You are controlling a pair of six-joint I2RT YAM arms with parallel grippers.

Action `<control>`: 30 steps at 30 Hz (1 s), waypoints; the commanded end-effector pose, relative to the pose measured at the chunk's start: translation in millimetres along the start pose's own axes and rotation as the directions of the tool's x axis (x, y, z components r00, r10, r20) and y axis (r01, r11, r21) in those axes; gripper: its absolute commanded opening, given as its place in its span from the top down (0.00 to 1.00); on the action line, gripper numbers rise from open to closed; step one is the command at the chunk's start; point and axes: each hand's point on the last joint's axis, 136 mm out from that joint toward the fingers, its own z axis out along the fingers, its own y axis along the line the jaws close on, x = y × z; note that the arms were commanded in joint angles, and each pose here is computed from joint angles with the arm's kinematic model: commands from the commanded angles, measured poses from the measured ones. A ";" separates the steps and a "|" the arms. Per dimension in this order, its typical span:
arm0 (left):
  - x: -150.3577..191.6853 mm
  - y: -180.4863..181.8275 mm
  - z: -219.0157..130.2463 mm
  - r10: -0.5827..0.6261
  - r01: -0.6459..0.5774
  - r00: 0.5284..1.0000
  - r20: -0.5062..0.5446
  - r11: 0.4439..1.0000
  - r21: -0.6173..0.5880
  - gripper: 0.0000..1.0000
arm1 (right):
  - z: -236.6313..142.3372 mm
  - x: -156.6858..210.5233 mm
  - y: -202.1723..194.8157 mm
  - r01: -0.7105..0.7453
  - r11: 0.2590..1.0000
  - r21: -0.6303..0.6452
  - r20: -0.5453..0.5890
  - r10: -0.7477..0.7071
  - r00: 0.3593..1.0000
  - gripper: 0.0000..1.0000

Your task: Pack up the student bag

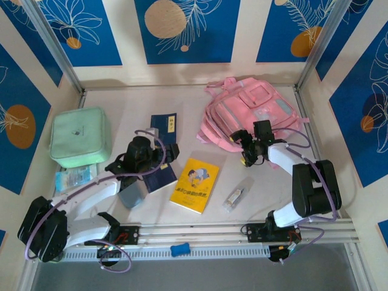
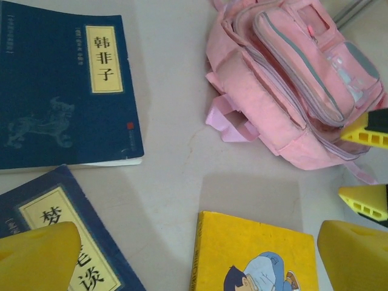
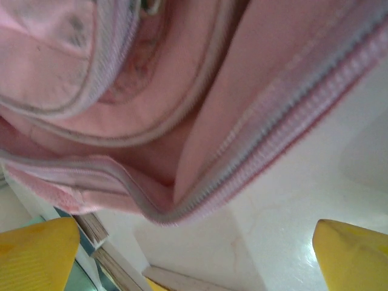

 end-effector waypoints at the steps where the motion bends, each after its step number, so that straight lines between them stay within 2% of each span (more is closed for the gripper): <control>1: -19.9 -22.5 2.9 0.045 -0.047 0.997 0.055 0.998 0.034 0.00 | 4.6 -18.3 15.6 -0.021 1.000 -0.008 0.070 0.022 0.997 0.05; 7: -17.1 -31.1 10.1 0.064 -0.065 0.997 0.042 0.997 0.039 0.01 | 22.5 -24.7 17.5 -0.010 0.999 0.031 0.054 0.008 0.998 0.23; 11: -17.5 -31.6 11.5 0.060 -0.061 0.997 0.039 0.998 0.035 0.01 | 33.6 -22.5 22.3 0.035 0.999 0.015 0.033 -0.035 0.999 0.39; 14: -18.2 -30.2 9.4 0.059 -0.060 0.997 0.043 0.998 0.028 0.01 | 40.3 -16.4 25.0 0.076 0.997 0.026 0.012 -0.076 0.997 0.59; 21: -16.7 -14.8 2.5 0.053 -0.051 0.998 0.032 0.997 -0.056 0.01 | 52.6 9.7 50.6 0.176 0.984 -0.037 -0.048 -0.177 0.983 0.89; 24: -17.9 -15.4 0.5 0.049 -0.047 0.998 0.032 0.997 -0.058 0.01 | 60.5 30.7 68.9 0.255 0.966 -0.055 -0.076 -0.258 0.963 0.98; 30: -19.1 -20.5 1.0 0.017 -0.016 0.999 0.029 0.999 -0.035 0.00 | 72.0 78.6 95.1 0.337 0.939 -0.065 -0.111 -0.343 0.933 1.00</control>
